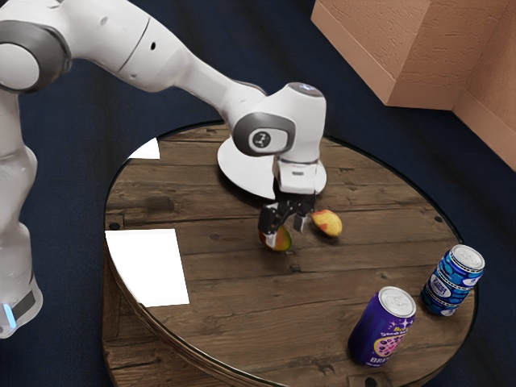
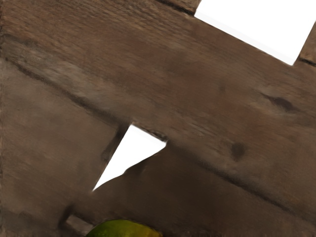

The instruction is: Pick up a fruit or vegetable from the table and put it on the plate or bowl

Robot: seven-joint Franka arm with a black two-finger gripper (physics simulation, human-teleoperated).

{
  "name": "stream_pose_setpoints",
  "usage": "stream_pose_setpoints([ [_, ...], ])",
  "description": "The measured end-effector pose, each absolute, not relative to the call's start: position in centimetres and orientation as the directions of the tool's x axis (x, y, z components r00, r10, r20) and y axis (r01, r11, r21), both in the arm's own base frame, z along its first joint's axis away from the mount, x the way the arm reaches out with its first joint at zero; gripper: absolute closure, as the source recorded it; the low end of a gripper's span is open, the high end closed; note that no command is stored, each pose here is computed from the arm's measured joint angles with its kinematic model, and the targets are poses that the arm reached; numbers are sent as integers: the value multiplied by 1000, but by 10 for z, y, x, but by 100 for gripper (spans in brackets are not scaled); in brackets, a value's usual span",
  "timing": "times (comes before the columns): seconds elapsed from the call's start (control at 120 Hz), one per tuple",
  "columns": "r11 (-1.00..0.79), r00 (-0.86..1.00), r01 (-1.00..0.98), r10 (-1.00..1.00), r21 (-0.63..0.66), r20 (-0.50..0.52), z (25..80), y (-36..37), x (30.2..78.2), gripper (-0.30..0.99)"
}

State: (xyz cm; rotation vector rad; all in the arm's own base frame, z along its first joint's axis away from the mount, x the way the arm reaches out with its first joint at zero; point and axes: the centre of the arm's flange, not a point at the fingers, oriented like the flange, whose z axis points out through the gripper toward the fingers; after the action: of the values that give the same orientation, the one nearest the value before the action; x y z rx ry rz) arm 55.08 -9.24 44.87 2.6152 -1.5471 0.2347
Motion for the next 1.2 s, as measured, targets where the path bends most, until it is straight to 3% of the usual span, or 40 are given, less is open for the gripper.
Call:
stream_pose_setpoints([
  [0.675,-568,561,-823,-805,20,191,417,-32,560,1],
  [1.2,-556,542,-831,-803,17,249,416,-59,564,2],
])
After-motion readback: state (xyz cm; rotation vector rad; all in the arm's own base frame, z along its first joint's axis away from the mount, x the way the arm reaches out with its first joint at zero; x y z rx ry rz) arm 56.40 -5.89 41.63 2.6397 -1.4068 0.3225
